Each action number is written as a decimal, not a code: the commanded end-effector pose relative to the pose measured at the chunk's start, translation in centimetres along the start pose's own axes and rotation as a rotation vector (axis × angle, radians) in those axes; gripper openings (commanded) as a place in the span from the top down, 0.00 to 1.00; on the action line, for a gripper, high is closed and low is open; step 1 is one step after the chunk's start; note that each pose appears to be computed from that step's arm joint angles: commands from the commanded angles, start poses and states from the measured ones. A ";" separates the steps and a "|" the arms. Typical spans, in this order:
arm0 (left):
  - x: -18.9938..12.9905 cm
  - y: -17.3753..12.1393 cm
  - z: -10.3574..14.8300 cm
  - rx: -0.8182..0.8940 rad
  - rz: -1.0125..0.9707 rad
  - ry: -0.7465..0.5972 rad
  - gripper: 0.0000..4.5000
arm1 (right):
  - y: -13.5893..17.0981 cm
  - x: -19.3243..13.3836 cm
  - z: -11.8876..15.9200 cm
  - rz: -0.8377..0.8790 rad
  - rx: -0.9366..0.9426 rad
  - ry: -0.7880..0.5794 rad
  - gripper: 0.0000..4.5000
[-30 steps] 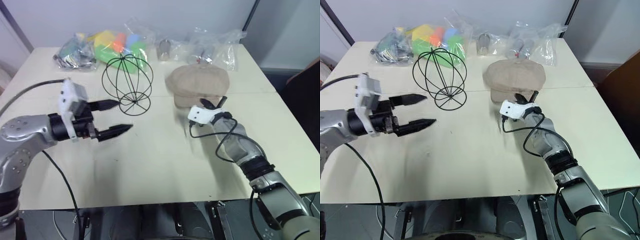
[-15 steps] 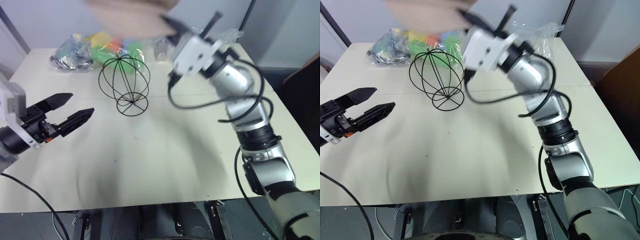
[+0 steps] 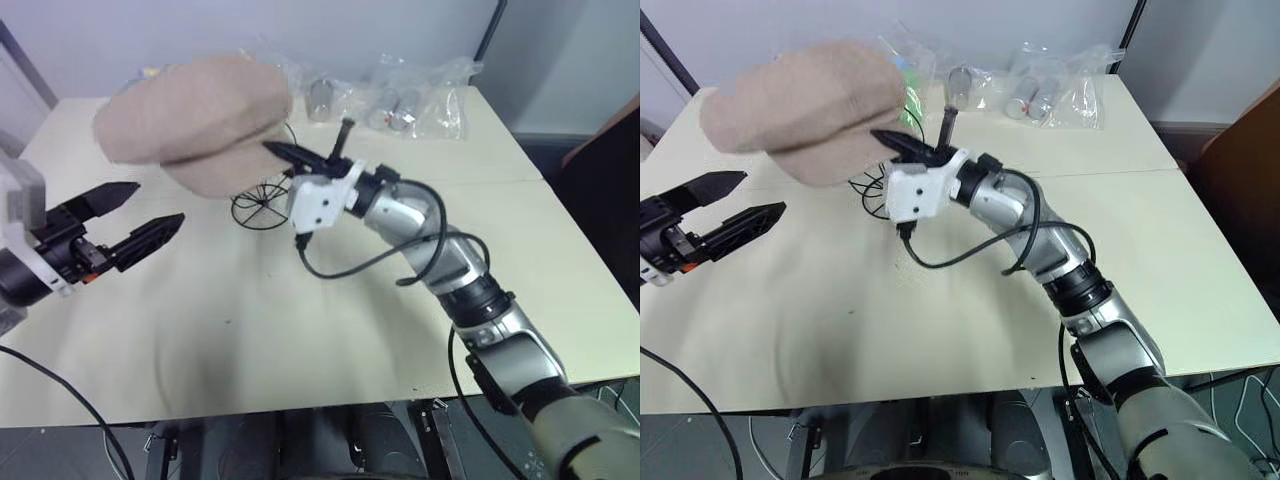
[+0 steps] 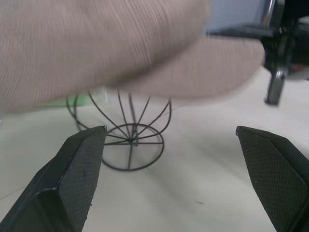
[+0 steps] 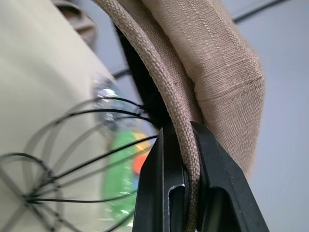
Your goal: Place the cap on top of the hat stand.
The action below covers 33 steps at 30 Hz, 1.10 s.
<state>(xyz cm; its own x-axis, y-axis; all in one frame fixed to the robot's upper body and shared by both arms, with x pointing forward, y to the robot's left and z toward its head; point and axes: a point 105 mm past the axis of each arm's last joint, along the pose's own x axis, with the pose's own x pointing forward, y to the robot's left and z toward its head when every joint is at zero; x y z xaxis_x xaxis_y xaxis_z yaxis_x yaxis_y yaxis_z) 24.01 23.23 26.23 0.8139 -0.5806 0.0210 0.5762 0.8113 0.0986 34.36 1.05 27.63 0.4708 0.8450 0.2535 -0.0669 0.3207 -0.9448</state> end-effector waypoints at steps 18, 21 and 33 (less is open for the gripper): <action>0.5 -0.6 0.2 0.055 -0.057 0.016 0.00 | 8.9 -0.5 -2.9 0.238 -0.098 0.111 0.77; 0.9 -0.8 0.0 0.072 -0.070 0.026 0.00 | 8.5 -0.6 -2.7 0.221 -0.110 0.112 0.41; 5.7 -3.6 -0.8 0.503 -0.087 0.082 0.00 | 3.5 -9.1 -2.3 0.294 0.044 0.128 0.19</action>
<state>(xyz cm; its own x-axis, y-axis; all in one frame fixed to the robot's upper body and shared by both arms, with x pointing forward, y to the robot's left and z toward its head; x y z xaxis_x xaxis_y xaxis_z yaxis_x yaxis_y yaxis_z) 26.58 17.94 24.43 0.7716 -0.6267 -0.1088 0.5973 0.6549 0.4630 33.24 -5.63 19.27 0.5721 0.8150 -0.0919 -0.2294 0.0514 -0.9720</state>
